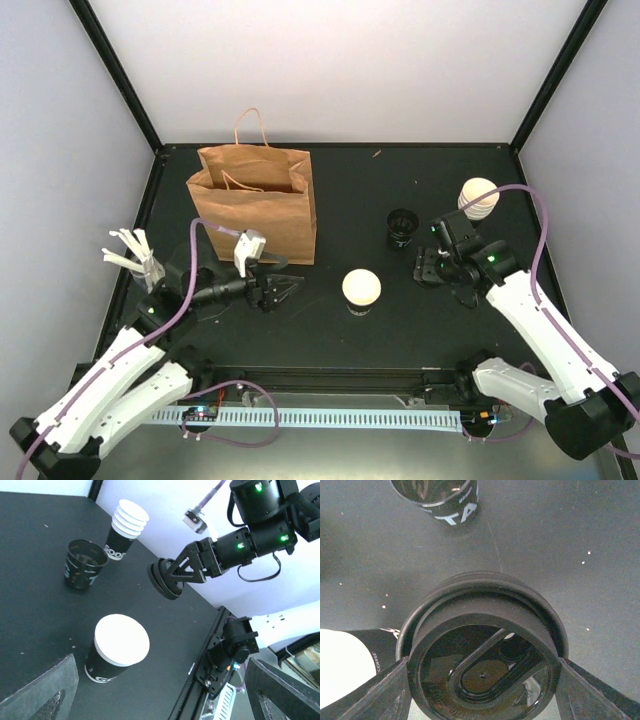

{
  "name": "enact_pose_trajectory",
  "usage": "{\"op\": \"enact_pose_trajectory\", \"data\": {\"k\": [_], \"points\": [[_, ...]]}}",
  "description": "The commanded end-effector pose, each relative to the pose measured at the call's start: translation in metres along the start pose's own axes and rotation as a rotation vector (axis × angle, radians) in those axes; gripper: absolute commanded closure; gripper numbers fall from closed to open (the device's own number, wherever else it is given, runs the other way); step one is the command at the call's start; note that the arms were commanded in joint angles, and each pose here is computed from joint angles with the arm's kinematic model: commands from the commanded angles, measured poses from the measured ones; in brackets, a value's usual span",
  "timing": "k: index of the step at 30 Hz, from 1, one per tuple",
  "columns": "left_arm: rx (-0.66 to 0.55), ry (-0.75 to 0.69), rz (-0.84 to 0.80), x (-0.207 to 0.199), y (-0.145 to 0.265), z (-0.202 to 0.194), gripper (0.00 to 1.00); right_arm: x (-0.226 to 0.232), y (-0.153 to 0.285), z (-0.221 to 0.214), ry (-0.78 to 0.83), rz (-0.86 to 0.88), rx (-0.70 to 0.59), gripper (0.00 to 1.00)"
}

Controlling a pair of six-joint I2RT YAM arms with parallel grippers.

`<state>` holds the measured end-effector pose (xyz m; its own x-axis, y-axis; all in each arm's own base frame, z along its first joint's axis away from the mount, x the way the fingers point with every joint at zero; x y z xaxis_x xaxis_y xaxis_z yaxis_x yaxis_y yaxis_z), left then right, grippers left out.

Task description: Pack the takeout coffee

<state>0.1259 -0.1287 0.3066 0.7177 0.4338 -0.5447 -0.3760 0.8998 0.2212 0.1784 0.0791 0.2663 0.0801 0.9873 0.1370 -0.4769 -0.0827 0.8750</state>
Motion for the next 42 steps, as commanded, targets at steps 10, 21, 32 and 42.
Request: {"op": "enact_pose_trajectory", "data": {"k": [10,21,32,42], "points": [[0.026,-0.024,-0.052,-0.029,-0.036,0.016,0.07,-0.002,0.019,-0.005,0.035,0.080,-0.013,0.27],[0.040,0.006,-0.079,-0.047,-0.075,0.038,0.23,-0.006,0.030,-0.010,0.033,0.148,-0.120,0.27],[0.095,0.003,-0.053,-0.053,-0.128,0.066,0.89,-0.002,0.028,-0.021,0.050,0.294,-0.134,0.27],[0.222,0.012,-0.030,-0.037,-0.195,0.068,0.98,-0.007,0.028,-0.026,0.052,0.285,-0.157,0.27]]}}
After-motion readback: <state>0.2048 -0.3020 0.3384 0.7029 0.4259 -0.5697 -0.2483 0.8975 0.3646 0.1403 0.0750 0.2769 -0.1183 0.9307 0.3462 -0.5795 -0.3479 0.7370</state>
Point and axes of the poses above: each gripper's point midway between its finger pads, its own y axis back along the fingers, its own x axis along the line the jaws close on, z = x × y, the point moved 10 cm from there along y, back along the fingers, and after that the axes turned 1 degree about y, right-handed, at the moved point
